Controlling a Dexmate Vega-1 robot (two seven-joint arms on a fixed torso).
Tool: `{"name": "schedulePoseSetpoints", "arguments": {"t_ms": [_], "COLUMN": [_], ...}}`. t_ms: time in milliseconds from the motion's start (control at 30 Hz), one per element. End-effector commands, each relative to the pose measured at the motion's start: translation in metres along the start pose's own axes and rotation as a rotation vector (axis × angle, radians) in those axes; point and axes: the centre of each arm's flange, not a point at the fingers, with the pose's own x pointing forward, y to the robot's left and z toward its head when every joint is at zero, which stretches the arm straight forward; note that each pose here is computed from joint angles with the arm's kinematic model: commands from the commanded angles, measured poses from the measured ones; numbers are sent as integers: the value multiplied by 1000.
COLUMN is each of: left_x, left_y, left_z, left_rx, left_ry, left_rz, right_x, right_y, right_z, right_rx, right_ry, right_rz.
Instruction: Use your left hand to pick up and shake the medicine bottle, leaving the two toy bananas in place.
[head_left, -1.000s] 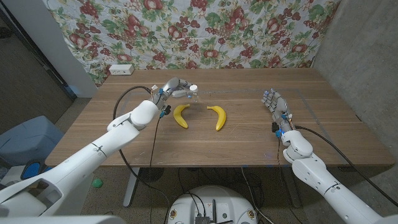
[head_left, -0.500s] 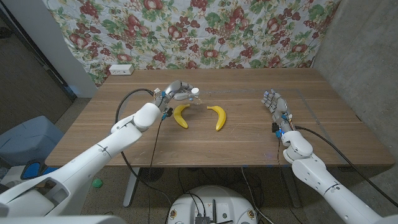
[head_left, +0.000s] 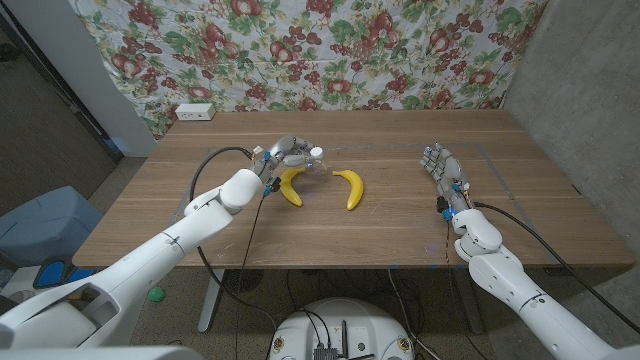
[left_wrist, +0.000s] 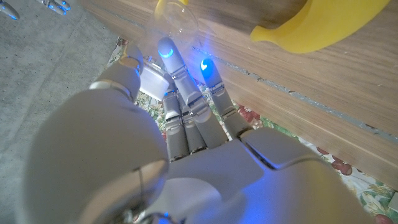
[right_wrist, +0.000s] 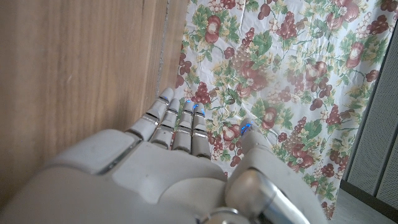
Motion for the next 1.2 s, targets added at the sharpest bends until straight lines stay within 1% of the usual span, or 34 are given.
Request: {"name": "schedulePoseSetpoints", "arguments": {"t_ms": [33, 667, 1000, 1200], "left_x": [5, 5, 6, 7], "left_y": [-9, -25, -29, -30], "left_z": [-1, -9, -8, -8], "left_rx": [61, 35, 39, 59], "left_ry": [8, 30, 43, 63], "left_rz": [-23, -55, -68, -80], "right_x": [1, 3, 2, 2], "right_y": [0, -3, -5, -5], "right_z": [-1, -2, -3, -3], "right_rx": [-1, 4, 10, 7], "right_ry": [0, 2, 1, 0], "right_rz": [1, 3, -1, 1]}}
